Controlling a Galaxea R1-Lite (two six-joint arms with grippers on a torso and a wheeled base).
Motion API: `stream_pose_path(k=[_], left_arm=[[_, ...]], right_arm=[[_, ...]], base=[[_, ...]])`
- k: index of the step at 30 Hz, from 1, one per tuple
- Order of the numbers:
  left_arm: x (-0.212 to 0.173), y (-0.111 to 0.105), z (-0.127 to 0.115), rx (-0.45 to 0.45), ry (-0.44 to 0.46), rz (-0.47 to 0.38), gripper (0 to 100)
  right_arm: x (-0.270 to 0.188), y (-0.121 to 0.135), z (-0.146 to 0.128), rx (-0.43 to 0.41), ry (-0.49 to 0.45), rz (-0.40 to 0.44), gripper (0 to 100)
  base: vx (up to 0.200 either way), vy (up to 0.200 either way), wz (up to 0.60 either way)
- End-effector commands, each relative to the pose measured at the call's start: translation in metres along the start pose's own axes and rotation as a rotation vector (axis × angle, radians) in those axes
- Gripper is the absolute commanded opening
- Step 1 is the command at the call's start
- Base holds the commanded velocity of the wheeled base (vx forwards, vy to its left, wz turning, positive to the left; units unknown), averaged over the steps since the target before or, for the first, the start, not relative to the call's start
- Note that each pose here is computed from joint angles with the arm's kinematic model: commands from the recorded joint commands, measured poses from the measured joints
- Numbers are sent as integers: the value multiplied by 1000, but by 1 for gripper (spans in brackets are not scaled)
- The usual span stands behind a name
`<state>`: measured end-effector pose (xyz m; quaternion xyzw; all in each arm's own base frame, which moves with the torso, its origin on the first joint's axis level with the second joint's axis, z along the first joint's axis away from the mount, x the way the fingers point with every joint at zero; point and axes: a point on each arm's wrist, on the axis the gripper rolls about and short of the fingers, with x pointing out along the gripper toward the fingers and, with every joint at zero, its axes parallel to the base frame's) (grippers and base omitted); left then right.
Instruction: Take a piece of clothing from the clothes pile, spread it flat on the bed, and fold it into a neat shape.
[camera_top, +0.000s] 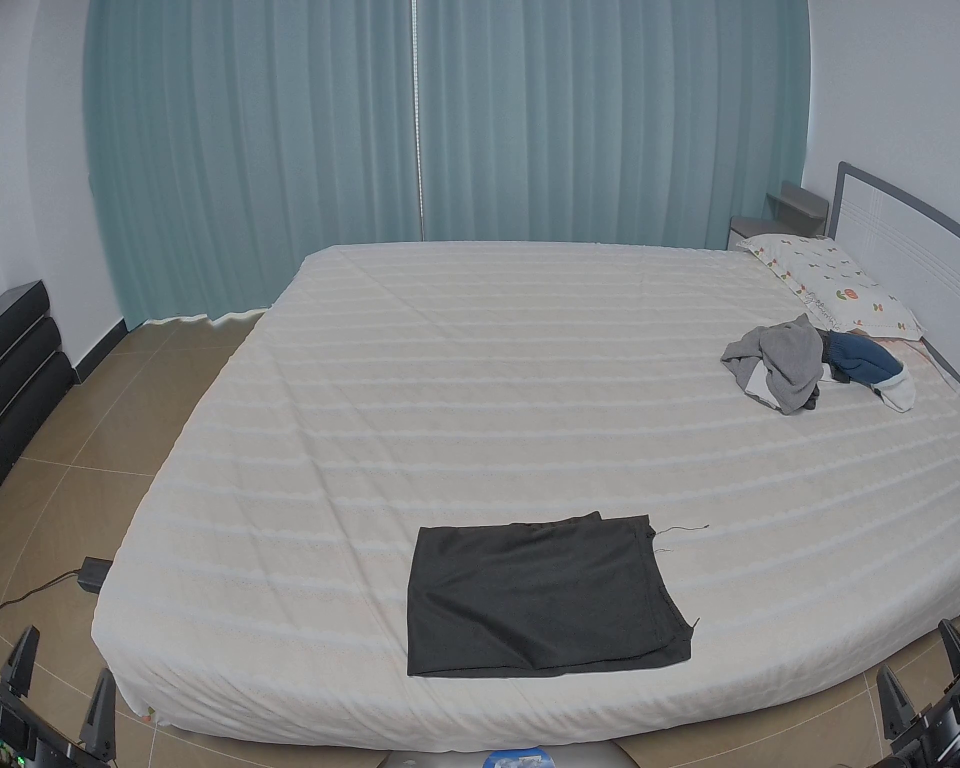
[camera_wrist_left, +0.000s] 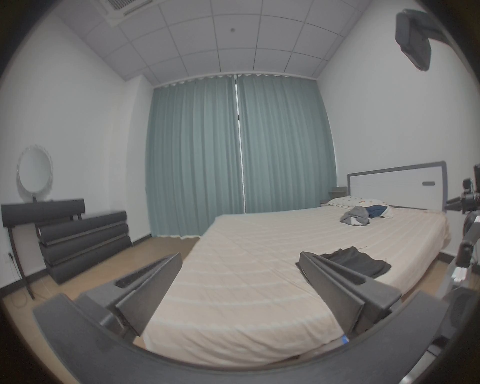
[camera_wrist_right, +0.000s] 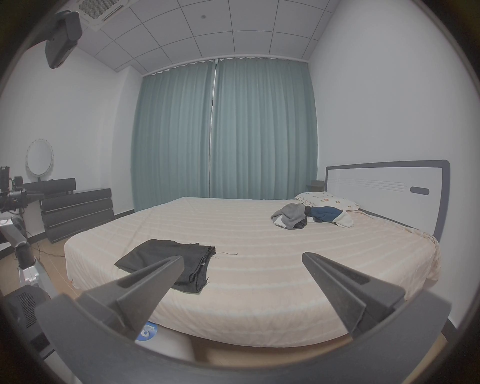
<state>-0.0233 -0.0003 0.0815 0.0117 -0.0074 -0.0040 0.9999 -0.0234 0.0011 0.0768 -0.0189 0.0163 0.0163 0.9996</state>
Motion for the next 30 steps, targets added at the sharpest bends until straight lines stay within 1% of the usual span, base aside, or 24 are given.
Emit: stream_pose_path(k=[1, 6, 8, 30], left_arm=[[1, 0, -5, -45, 21, 7, 100], [1, 1, -5, -48, 18, 30, 100], [1, 1, -5, -48, 18, 30, 100], [1, 0, -5, -23, 20, 19, 100]], right_arm=[[0, 0, -1, 7, -9, -2, 100], [1, 0, -1, 5, -21, 0, 100], [1, 0, -1, 3, -33, -1, 100], [1, 0, -1, 17, -33, 4, 100]], base=[[0, 0, 0], [0, 0, 0], [0, 0, 0], [0, 0, 0]])
